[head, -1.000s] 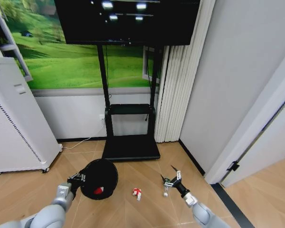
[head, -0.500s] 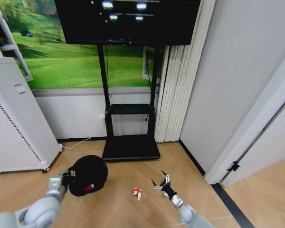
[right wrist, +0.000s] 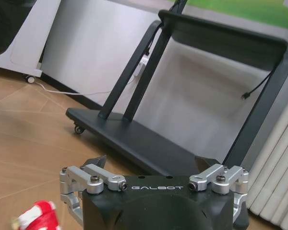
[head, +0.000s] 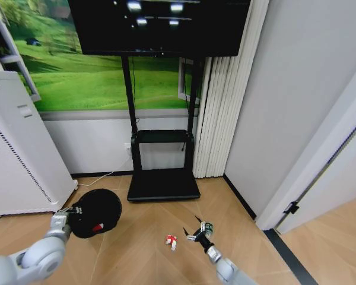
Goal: Pick up the trash bin and place the garbage on the floor into it.
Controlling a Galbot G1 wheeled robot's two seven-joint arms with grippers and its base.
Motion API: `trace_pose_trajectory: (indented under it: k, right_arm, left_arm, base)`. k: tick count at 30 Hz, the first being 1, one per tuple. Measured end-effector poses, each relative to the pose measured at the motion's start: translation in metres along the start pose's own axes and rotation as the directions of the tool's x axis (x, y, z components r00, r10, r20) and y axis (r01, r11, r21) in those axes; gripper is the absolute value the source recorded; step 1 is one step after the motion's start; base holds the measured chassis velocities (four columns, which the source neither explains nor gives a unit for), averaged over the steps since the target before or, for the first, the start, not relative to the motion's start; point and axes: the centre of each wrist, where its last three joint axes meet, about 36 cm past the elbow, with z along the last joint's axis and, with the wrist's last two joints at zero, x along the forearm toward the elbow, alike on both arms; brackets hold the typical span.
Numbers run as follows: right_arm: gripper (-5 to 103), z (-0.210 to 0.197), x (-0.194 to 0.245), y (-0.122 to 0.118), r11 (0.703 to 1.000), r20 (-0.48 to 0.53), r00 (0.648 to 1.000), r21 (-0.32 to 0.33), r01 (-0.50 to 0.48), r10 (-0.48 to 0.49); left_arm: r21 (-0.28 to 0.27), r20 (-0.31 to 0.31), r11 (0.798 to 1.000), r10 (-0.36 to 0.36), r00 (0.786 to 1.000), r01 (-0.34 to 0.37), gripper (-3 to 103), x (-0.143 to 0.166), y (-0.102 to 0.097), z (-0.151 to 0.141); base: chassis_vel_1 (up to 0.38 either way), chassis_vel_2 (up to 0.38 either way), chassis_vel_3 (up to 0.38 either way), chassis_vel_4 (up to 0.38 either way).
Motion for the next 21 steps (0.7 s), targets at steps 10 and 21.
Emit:
trace_pose_trajectory:
  k: [10, 21]
  right_arm:
    - [100, 0.000, 0.006, 0.039, 0.991, -0.057, 0.997, -0.125, 0.039, -0.047]
    - [100, -0.005, 0.004, 0.078, 0.974, -0.129, 0.989, -0.222, 0.047, -0.077]
  left_arm:
    - [-0.116, 0.057, 0.993, 0.044, 0.997, -0.037, 7, -0.008, 0.016, 0.021]
    - [-0.074, 0.082, 0.997, 0.037, 0.996, -0.031, 7, -0.001, -0.003, 0.019]
  base:
    - [0.000, 0.000, 0.000, 0.000]
    - [0.000, 0.000, 0.000, 0.000]
